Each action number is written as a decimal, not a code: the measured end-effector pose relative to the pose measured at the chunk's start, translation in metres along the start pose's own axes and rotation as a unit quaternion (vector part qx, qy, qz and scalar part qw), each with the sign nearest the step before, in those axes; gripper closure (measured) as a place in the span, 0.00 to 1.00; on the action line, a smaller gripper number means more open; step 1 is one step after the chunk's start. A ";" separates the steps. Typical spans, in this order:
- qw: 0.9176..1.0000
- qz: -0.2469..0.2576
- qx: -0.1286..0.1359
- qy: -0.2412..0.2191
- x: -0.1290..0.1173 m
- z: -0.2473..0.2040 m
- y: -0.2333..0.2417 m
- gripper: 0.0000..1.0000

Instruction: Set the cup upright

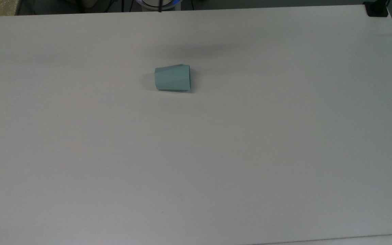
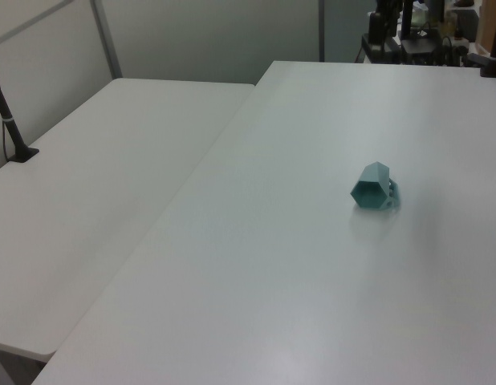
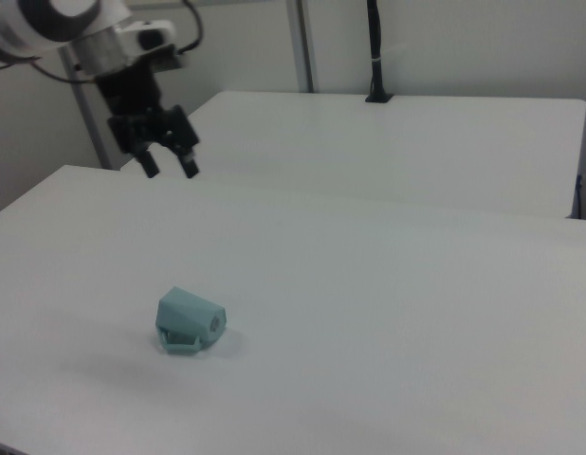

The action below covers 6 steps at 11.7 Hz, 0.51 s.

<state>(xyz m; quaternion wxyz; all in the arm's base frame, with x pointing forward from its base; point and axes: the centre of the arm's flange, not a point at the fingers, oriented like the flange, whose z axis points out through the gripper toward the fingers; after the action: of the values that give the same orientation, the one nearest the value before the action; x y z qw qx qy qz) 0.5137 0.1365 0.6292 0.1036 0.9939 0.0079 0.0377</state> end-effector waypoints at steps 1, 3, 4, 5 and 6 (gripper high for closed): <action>1.000 -0.002 -0.021 0.010 -0.006 -0.003 -0.031 0.00; 0.998 -0.013 -0.056 0.031 -0.017 -0.005 -0.079 0.00; 0.996 -0.021 -0.075 0.040 -0.022 -0.002 -0.101 0.00; 0.992 -0.031 -0.109 0.056 -0.028 0.007 -0.137 0.00; 0.988 -0.035 -0.134 0.068 -0.034 0.019 -0.167 0.00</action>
<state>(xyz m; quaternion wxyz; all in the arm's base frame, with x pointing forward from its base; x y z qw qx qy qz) 0.4800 0.2948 0.5741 0.2364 0.9652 0.0450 0.1025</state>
